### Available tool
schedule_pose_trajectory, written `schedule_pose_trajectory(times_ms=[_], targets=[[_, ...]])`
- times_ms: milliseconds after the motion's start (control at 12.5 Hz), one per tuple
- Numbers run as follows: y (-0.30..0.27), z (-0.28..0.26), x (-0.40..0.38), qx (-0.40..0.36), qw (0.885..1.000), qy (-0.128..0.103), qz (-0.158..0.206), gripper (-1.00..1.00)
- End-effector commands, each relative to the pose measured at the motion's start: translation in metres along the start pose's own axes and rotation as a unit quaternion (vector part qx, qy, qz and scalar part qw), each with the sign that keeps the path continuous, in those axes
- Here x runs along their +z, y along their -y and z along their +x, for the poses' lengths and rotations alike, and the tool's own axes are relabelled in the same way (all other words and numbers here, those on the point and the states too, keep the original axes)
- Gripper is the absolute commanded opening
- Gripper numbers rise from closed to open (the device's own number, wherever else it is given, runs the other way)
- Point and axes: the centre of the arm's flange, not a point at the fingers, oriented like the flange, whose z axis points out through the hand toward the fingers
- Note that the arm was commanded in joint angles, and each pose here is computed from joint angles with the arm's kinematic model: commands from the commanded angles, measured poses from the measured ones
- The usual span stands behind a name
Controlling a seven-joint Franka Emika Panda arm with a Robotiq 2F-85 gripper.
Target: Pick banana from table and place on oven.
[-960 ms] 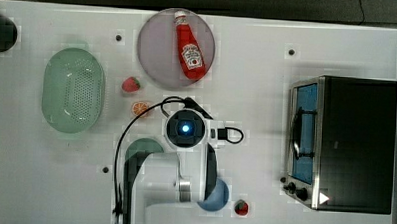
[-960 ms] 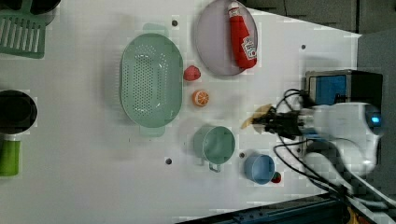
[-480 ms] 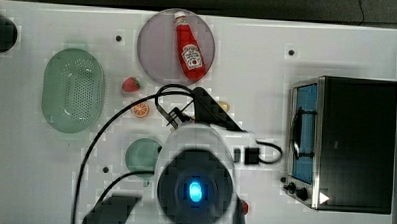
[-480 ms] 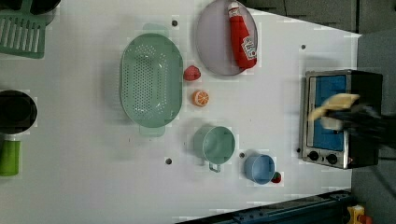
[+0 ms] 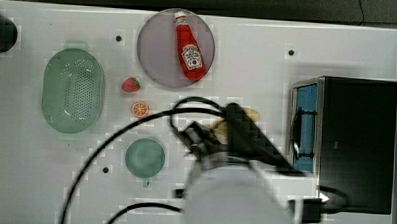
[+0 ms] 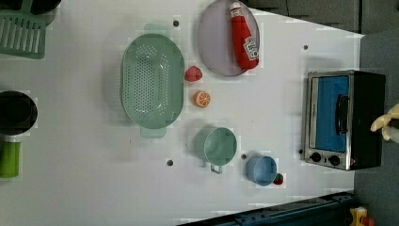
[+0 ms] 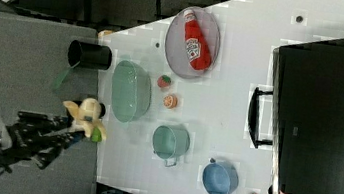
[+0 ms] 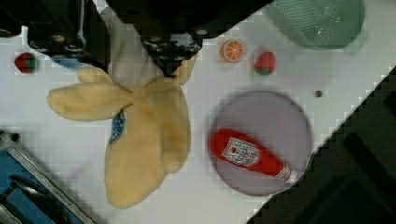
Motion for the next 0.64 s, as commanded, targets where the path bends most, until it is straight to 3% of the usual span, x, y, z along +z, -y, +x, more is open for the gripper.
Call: schedule_pose_trajectory(times_ms=[80, 320, 640], targets=[[-0.065, 0.063, 0.06, 0.008, 0.997, 0.073, -0.039, -0.5], [-0.137, 0.127, 0.094, -0.004, 0.996, 0.083, -0.035, -0.5], [-0.212, 0.201, 0.14, -0.104, 0.993, 0.03, -0.035, -0.5]])
